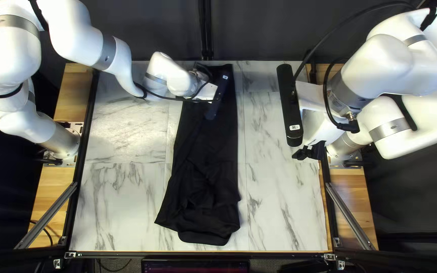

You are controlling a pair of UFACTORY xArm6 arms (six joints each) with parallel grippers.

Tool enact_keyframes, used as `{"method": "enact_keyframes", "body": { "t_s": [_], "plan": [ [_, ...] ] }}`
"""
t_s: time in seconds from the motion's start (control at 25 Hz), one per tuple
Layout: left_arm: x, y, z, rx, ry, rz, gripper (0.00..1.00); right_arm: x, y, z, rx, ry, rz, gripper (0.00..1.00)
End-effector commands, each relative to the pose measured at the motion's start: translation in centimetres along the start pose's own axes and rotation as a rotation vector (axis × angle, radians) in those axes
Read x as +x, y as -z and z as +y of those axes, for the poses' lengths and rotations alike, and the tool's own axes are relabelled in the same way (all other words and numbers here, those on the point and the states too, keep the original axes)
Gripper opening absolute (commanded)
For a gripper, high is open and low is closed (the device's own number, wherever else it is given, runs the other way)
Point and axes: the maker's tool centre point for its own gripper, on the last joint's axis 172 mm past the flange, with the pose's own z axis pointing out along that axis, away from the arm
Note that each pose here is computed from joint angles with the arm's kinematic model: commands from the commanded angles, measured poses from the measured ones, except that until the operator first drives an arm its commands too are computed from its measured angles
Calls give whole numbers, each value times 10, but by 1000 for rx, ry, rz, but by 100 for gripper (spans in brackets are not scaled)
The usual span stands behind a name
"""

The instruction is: Fold t-shirt

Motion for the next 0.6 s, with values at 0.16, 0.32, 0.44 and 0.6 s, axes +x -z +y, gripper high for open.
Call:
{"method": "enact_keyframes", "body": {
  "t_s": [0.16, 0.32, 0.44, 0.6],
  "plan": [
    [-13, 7, -22, 40, -13, -41, 100, 0, 0, 0, 0, 0, 0, 100],
    [-5, 10, -23, 45, -25, -43, 100, 0, 0, 0, 0, 0, 0, 100],
    [-3, 9, -10, 42, -26, -40, 100, 0, 0, 0, 0, 0, 0, 100],
    [-8, 9, 13, 33, -12, -31, 100, 0, 0, 0, 0, 0, 0, 100]
  ]
}}
